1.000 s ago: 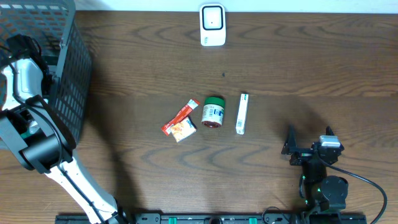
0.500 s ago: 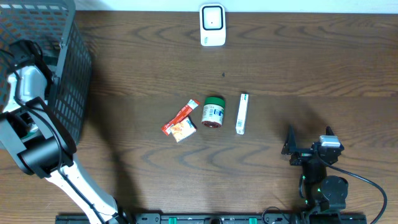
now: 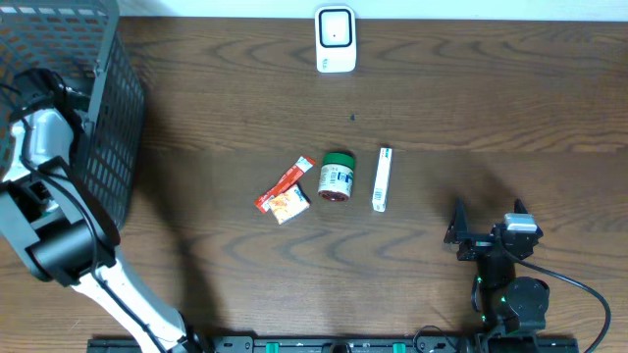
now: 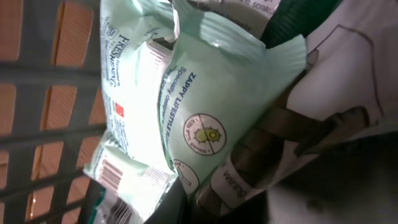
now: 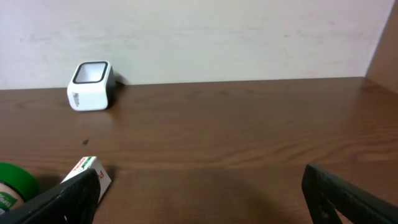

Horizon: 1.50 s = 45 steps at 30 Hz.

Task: Scan the item barcode
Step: 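Reach the left gripper into the basket and grasp the green glove packs, then carry the green 3M glove packs out and lay them on the table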

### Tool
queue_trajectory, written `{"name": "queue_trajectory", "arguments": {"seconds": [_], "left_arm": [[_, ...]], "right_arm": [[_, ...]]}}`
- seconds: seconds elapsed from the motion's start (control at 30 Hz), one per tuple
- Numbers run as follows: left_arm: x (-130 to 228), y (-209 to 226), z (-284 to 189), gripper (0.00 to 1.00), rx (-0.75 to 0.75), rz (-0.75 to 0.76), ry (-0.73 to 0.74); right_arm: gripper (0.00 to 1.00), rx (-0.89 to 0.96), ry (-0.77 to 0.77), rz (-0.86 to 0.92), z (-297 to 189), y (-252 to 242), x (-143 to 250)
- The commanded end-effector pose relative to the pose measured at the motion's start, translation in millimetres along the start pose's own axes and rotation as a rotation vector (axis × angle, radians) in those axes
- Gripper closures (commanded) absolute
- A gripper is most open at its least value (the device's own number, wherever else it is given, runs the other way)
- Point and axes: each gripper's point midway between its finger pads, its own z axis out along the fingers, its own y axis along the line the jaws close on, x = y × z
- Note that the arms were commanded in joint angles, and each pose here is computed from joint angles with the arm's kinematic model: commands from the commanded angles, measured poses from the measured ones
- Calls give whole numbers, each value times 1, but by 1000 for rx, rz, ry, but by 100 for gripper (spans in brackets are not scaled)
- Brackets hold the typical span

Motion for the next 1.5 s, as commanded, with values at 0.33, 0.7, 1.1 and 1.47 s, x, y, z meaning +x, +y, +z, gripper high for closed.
{"name": "queue_trajectory", "arguments": {"seconds": [0.33, 0.7, 1.1, 1.47], "left_arm": [[-43, 152, -349, 93, -77, -400, -856], [74, 50, -474, 93, 496, -405, -932], [131, -168, -352, 93, 491, 40, -373], [138, -243, -221, 92, 248, 126, -57]], "right_arm": [[1, -9, 3, 12, 0, 2, 1], [1, -9, 3, 12, 0, 2, 1], [1, -9, 3, 12, 0, 2, 1], [1, -9, 3, 12, 0, 2, 1]]}}
